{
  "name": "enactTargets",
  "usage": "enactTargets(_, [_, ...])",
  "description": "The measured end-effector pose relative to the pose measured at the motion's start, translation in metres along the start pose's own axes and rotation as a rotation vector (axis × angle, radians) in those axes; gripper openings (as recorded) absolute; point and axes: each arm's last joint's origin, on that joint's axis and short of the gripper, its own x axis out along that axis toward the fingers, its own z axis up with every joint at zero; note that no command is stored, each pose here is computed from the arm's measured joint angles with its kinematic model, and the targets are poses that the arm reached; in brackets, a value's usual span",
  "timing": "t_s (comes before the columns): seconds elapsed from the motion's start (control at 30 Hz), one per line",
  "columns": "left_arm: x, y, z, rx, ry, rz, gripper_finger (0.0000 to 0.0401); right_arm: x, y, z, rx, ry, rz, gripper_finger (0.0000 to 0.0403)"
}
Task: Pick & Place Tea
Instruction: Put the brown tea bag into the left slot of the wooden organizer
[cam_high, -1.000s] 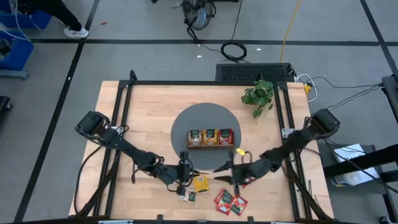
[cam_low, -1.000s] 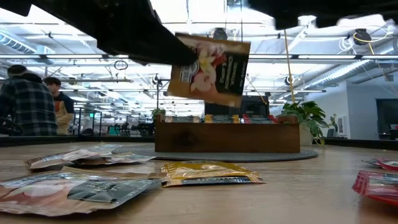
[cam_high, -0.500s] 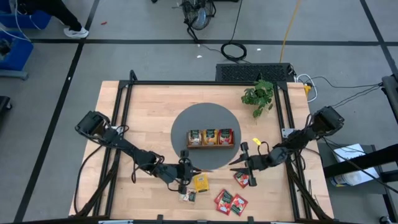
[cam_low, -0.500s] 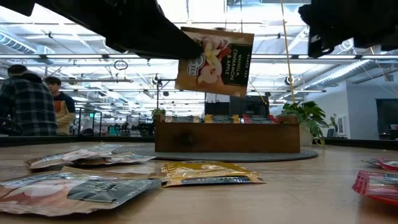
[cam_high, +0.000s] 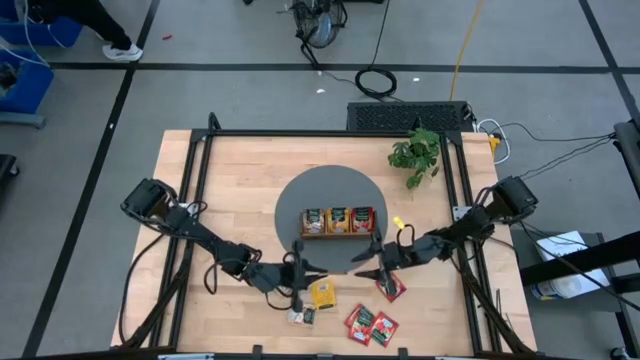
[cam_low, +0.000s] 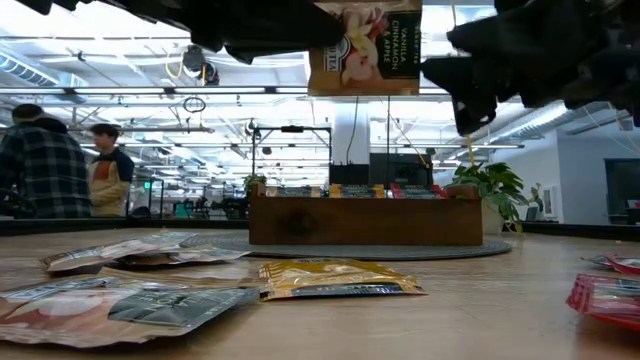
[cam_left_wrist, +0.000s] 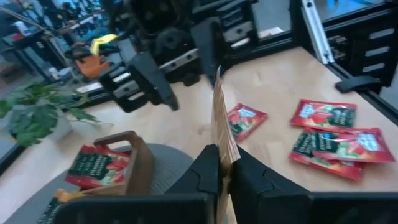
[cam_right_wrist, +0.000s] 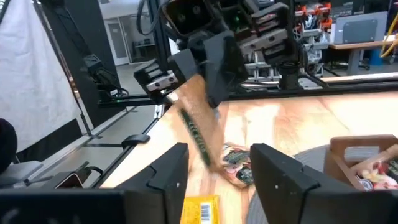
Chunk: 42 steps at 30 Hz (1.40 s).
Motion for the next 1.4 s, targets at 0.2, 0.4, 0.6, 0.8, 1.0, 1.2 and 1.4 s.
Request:
enactTargets(0.2, [0.001,0.003,0.000,-0.004,-0.001,0.032,0.0040,0.008,0.002,0.005,-0.026,-0.008,-0.003,0.0178])
enactTargets(0.4, [0.004,0.009,0.000,-0.030,0.001,0.050,0.0015,0.017,0.003,0.006,-0.044,0.023,-0.020,0.0170])
enactTargets(0.6, [0.006,0.012,-0.001,-0.057,0.004,0.059,0.0043,0.020,-0.005,0.006,-0.068,0.043,-0.097,0.0147])
enactTargets(0.8, [0.006,0.012,-0.001,-0.058,0.005,0.059,0.0041,0.022,-0.014,0.006,-0.052,0.050,-0.110,0.0080])
enactTargets(1.0, [0.007,0.013,-0.002,-0.057,0.012,0.042,0.0014,0.023,-0.018,0.006,-0.063,0.060,-0.049,0.0006])
enactTargets(1.2, [0.007,0.013,-0.005,-0.042,0.040,0.034,0.0073,0.023,-0.017,0.005,-0.077,0.075,-0.048,0.0001])
enactTargets(1.4, [-0.001,0.002,-0.013,-0.063,0.135,-0.001,0.0165,0.022,-0.018,-0.001,-0.086,0.140,-0.053,0.0001])
